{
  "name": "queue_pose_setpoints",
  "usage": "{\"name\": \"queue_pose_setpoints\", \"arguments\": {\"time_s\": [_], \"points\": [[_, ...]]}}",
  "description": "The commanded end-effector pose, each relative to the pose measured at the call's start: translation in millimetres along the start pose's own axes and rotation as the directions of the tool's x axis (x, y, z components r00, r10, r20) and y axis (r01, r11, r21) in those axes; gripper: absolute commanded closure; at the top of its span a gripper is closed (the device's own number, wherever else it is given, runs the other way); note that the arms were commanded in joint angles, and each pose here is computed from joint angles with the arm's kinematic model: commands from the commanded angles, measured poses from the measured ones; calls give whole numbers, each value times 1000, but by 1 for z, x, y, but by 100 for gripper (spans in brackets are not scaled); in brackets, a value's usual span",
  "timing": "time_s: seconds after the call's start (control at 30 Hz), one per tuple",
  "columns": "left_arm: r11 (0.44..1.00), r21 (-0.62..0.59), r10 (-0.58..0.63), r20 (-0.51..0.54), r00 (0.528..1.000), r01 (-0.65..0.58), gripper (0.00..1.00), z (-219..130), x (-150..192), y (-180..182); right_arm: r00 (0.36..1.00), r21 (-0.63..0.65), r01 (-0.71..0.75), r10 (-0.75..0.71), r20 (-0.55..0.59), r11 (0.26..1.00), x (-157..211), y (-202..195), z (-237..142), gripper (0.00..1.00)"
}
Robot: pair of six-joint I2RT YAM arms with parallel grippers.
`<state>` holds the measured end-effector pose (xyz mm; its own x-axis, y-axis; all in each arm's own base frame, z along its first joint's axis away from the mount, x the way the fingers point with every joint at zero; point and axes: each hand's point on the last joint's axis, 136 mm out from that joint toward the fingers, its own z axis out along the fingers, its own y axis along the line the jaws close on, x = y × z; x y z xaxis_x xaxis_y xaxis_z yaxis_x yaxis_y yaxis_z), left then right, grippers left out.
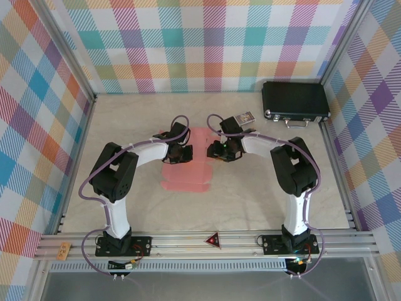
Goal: Fold the paper box
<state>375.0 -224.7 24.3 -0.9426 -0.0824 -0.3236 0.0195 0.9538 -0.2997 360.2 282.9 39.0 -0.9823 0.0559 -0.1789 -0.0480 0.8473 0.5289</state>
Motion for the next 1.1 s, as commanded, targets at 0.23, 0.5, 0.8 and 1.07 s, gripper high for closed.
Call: {"name": "queue_pose_setpoints", "arguments": {"time_s": [0.23,0.5,0.8,1.07], "points": [[997,-75,-13,-89,996,7,100,11,31,19,998,-140,53,-51,23,989,-1,25,-7,59],[997,-71,-9,-97,995,2,100,12,32,18,994,-236,111,-112,11,965,0,50,-3,61],[997,-75,-5,-100,995,-3,100,13,32,18,993,-271,110,-115,0,956,-5,60,8,63],[997,-74,-4,-102,995,-4,100,13,32,18,995,-276,83,-95,-29,958,-6,57,22,63]]}}
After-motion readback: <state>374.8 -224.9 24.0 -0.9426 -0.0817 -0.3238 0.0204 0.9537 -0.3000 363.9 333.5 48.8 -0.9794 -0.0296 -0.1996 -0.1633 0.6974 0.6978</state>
